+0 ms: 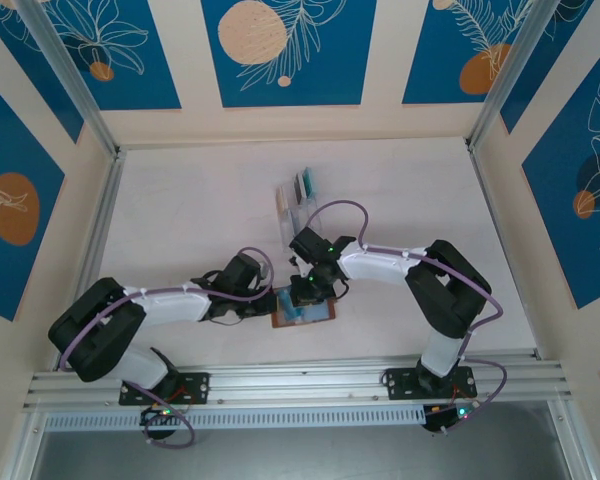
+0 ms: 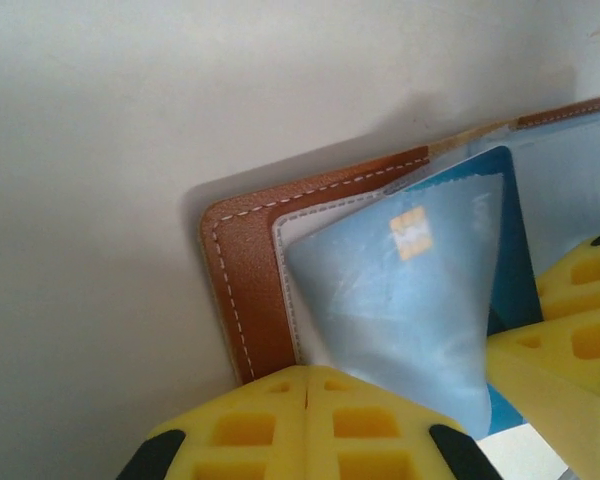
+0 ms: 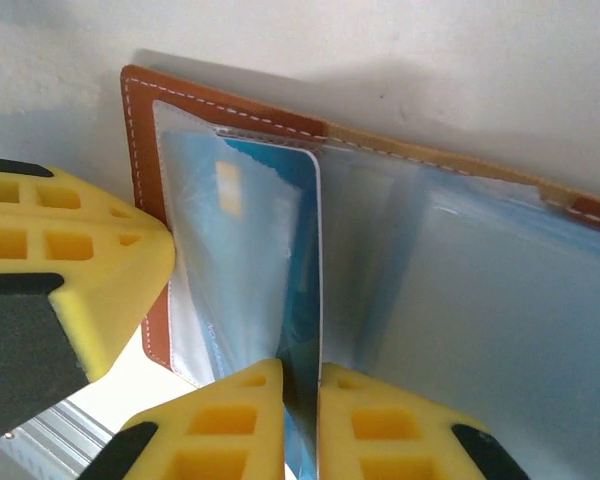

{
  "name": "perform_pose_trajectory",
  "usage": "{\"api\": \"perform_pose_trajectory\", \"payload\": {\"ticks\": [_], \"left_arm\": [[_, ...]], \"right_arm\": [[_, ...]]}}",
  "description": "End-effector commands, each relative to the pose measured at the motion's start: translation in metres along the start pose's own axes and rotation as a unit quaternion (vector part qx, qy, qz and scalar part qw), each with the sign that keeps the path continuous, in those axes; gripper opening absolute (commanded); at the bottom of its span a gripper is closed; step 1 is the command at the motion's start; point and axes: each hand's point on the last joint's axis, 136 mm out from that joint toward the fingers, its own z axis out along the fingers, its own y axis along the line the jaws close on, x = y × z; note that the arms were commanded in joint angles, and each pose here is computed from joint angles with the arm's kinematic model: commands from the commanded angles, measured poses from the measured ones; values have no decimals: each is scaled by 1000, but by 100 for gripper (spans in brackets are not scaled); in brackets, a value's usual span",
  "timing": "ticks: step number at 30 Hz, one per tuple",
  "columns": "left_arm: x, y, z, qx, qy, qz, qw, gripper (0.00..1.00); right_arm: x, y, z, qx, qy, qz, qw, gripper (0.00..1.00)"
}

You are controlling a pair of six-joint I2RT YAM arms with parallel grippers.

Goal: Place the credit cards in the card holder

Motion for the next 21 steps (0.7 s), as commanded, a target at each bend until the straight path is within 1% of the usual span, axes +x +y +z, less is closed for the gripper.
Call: {"api": "perform_pose_trajectory", "payload": {"ticks": [1,5,8,12,15,18,21], "left_arm": [[41,39,12,-71,60,-22,995,0],[42,39,13,-72,58,-25,995,0],[43,39,13,-72,57,-26,995,0],[42,38,12,-71,53,-28,996,0],[42,41,11,-79,50,-32,995,0],[42,45,11,-88,48,-36,994,0],[42,48,11,-94,46,-39,994,0]], "right_arm": [[6,4,9,-3,24,12,1000,11],[4,5,13,-5,27,36,999,8],[4,4,18,-4,31,50,998,8],[7,12,21,-31,35,53,997,13],[8,9,19,-21,32,49,998,23],[7,-6,8,30,21,37,999,35],[6,-15,-4,59,16,24,998,44]]}}
